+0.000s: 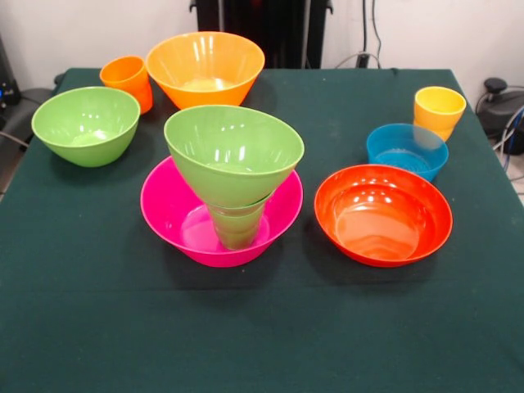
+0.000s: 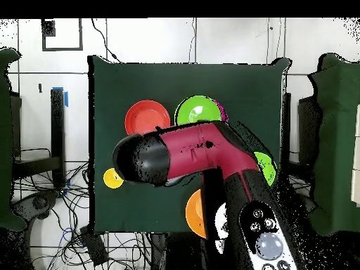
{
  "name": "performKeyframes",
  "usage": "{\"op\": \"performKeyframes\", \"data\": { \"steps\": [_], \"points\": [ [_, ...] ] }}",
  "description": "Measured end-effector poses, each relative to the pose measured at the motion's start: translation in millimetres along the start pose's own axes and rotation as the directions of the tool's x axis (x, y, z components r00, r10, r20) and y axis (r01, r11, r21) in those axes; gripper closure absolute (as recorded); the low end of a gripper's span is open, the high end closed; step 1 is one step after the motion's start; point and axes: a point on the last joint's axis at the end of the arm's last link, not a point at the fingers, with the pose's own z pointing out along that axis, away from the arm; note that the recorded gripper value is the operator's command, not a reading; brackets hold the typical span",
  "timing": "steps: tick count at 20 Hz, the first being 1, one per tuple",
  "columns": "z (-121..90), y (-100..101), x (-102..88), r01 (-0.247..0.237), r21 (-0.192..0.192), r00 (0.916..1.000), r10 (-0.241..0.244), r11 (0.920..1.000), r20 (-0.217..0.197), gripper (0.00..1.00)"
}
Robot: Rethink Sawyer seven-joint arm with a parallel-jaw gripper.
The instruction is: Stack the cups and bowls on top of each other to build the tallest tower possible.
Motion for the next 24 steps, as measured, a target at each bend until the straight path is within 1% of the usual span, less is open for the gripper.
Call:
{"op": "performKeyframes", "data": {
  "steps": [1, 3, 5, 6, 9, 10, 14, 18, 24],
  "points": [
    [2.3, 5.7, 0.2, -0.010, 0.003, 1.0000, 0.010, 0.9999, 0.001, 0.00],
    [5.3, 10.9, 1.2, -0.024, 0.009, 0.9997, 0.024, 0.9997, 0.006, 0.00],
    [11.8, 16.1, 3.1, -0.050, 0.015, 0.9986, 0.050, 0.9986, 0.018, 0.00],
    [17.2, 17.8, 5.1, -0.072, 0.018, 0.9970, 0.071, 0.9973, 0.031, 0.00],
    [26.4, 18.9, 9.0, -0.102, 0.022, 0.9935, 0.100, 0.9946, 0.054, 0.00],
    [31.6, 19.5, 10.4, -0.117, 0.024, 0.9909, 0.116, 0.9928, 0.069, 0.00],
    [42.8, 19.2, 13.0, -0.143, 0.024, 0.9855, 0.140, 0.9895, 0.097, 0.00],
    [54.4, 19.7, 14.1, -0.157, 0.013, 0.9827, 0.155, 0.9876, 0.102, 0.00],
    [78.8, 24.4, 17.8, -0.168, -0.025, 0.9826, 0.170, 0.9855, 0.076, 0.00]
  ]
}}
